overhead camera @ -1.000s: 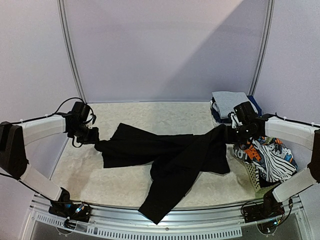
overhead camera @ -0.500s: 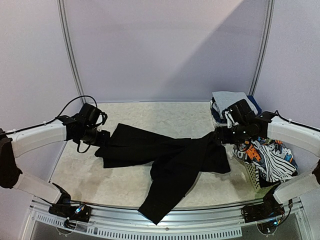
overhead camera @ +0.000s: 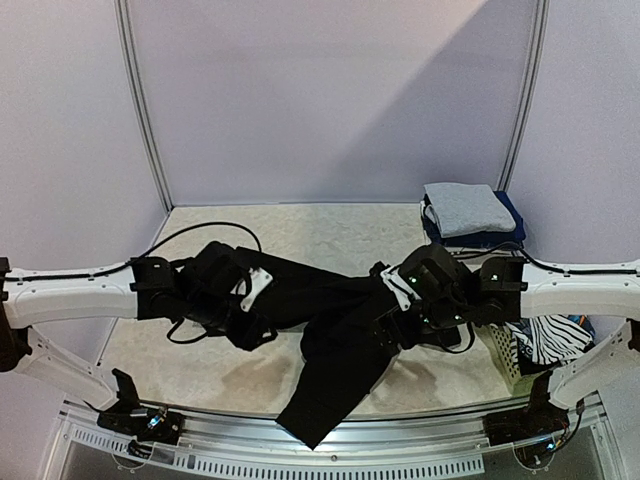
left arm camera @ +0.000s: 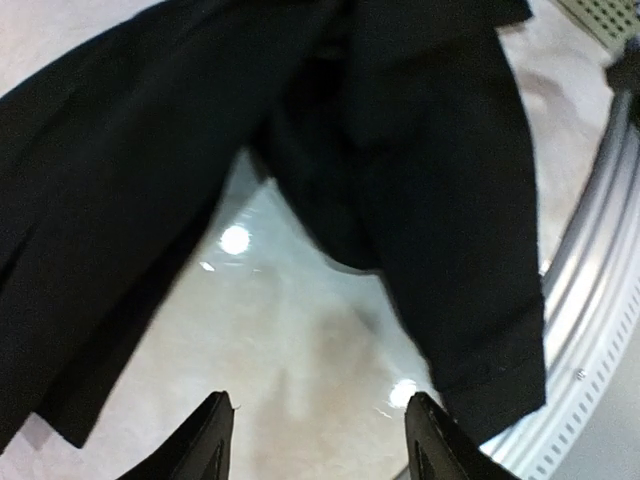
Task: Fold and stack the mixed laundry pile
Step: Flatten out the crumpled shirt at the center of the board.
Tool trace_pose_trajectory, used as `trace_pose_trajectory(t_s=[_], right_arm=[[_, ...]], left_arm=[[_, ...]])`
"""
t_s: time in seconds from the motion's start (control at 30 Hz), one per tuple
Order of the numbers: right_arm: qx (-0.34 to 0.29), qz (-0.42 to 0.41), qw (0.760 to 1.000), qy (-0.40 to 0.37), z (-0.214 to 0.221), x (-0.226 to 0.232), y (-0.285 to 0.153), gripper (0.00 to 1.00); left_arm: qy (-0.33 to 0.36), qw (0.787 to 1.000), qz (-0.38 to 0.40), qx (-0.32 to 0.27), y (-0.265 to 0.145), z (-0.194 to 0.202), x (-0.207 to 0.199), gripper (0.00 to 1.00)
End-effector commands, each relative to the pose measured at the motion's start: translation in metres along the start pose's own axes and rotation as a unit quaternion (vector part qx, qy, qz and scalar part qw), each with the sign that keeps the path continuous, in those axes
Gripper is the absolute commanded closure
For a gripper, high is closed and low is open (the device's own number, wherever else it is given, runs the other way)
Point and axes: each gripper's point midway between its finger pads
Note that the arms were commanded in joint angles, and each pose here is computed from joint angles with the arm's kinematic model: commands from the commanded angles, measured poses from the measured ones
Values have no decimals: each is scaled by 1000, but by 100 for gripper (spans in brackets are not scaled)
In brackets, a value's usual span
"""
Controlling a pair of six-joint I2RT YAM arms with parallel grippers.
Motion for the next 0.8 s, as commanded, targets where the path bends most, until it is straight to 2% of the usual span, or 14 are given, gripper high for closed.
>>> trace_pose_trajectory(t_s=[0.0,0.13,0.3,0.6,0.7,0.77], right_arm=[[-16,92,995,20,-5,-33,-6,4],[-23,133,990,33,-4,-48,-12,1],[-26,151,987,47,2,-56,-20,1],[-21,157,986,59,20,-62,-27,1],[-25,152,986,66,21,-62,-28,1],[-27,150,986,67,23,-62,-28,1]], left_arm=[[41,996,45,63,7,44,-35,38],[61,992,48,103,19,69,-60,36],[87,986,-27,141,28,95,-62,36],[112,975,-9,193,51,131,-96,36],[117,973,-20,198,63,133,-97,41],[121,972,-32,197,70,133,-95,53]])
Point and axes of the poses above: each gripper's point midway between its finger pads, its own y axis out along the fingers, its own x axis along the line the jaws close on, z = x × y, and after that the axes turned 10 degrees about -y, right-handed
